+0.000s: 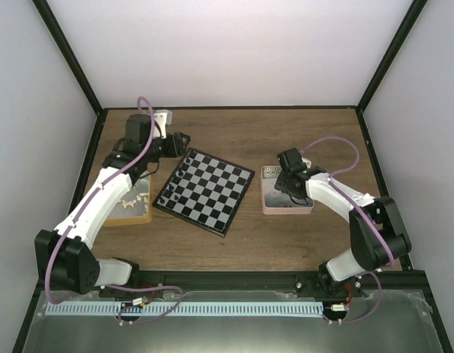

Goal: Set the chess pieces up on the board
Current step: Pick up the chess piece from the storage box.

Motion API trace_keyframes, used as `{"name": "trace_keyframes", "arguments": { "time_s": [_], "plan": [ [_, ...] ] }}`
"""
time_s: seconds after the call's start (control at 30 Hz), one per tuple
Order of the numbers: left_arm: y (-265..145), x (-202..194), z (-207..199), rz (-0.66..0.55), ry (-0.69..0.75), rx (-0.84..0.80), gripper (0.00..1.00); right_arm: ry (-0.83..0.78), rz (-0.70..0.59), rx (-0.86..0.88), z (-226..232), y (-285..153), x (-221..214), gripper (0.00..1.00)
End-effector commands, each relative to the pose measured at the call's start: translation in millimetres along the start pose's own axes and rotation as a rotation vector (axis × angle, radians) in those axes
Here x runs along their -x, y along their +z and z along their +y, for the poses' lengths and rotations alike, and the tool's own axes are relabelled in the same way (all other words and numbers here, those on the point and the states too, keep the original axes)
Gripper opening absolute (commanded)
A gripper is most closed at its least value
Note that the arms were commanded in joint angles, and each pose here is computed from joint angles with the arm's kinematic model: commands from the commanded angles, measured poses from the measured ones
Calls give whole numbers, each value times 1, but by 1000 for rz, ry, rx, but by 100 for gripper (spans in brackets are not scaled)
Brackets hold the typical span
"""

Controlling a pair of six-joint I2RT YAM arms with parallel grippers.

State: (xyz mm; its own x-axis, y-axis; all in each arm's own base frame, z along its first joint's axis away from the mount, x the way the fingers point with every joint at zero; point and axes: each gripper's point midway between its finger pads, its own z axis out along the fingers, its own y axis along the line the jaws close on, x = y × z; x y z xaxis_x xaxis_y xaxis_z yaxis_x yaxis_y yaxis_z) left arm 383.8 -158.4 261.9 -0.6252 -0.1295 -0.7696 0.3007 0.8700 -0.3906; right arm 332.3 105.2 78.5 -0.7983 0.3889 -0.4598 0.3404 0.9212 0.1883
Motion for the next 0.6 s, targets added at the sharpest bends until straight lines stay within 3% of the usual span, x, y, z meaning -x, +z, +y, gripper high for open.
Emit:
{"name": "trace_keyframes", "arguments": {
  "time_s": [0.0,0.3,0.57],
  "plan": [
    [3,0,1,-8,5,-9,60,55,1,-52,-16,18,-4,49],
    [5,-2,1,-4,3,-11,60,66,12,-55,-16,42,2,53],
    [8,-6,4,6,2,-1,60,64,7,-93,-18,56,6,43]
  ]
}}
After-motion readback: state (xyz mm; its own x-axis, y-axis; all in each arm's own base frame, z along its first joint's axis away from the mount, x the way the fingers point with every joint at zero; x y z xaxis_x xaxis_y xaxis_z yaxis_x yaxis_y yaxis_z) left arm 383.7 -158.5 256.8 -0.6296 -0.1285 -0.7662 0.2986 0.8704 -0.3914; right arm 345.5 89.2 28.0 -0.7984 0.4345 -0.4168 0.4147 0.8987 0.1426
